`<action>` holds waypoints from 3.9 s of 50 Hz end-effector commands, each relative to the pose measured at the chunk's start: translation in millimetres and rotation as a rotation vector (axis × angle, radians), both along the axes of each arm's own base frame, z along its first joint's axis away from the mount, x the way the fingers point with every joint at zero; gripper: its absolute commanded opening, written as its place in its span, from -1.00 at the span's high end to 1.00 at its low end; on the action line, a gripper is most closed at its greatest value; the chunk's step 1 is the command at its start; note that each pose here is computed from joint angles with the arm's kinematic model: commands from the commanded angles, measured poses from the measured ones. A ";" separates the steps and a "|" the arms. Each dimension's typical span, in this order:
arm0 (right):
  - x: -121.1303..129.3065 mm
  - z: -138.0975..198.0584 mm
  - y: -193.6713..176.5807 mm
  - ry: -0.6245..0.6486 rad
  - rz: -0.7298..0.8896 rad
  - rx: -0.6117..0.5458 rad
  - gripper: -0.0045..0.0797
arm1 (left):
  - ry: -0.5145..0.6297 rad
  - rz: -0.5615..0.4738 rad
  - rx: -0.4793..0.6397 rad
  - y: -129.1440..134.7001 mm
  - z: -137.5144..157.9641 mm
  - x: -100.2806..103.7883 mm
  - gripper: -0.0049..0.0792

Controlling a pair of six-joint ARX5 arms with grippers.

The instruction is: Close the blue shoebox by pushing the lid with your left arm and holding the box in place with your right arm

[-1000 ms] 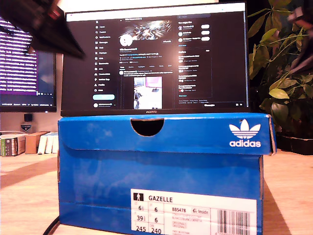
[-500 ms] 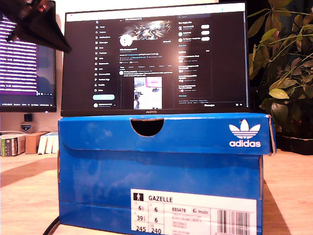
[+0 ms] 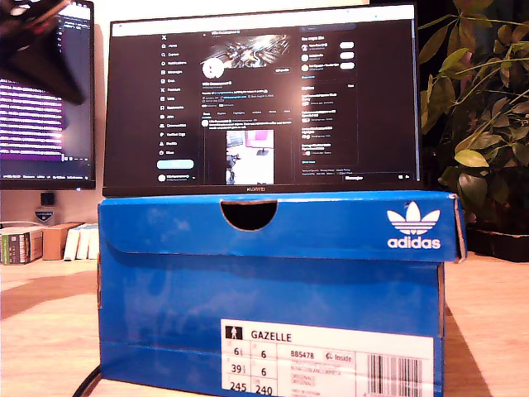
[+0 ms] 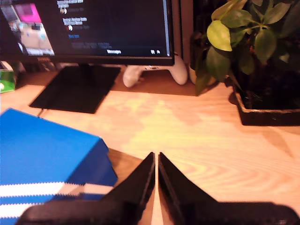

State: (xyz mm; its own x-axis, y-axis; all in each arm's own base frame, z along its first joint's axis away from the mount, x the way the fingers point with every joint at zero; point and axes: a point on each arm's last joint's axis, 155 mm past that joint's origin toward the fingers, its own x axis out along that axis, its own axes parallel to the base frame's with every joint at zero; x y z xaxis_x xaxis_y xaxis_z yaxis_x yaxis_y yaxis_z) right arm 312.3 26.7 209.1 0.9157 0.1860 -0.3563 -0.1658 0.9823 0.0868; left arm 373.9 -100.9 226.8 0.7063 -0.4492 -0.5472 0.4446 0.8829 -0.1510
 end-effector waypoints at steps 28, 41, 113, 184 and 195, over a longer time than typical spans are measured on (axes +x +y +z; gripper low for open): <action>-20.6 5.4 -1.6 -0.027 -0.001 -0.038 0.92 | -0.125 0.141 0.015 37.6 -4.2 -44.3 0.93; -41.5 -5.4 -5.0 -0.049 -0.029 -0.037 0.92 | -0.166 0.179 0.005 43.0 -8.0 -60.9 0.93; -78.7 -12.6 -7.5 -0.151 -0.054 -0.049 0.92 | -0.305 0.282 0.024 62.0 -38.8 -99.5 0.93; -78.3 -81.6 -11.8 -0.108 -0.084 -0.032 0.92 | -0.401 0.411 0.064 75.9 -106.8 -118.4 0.93; -78.0 -88.1 -11.4 -0.095 -0.080 -0.035 0.92 | -0.440 0.420 0.055 77.1 -101.0 -122.2 0.93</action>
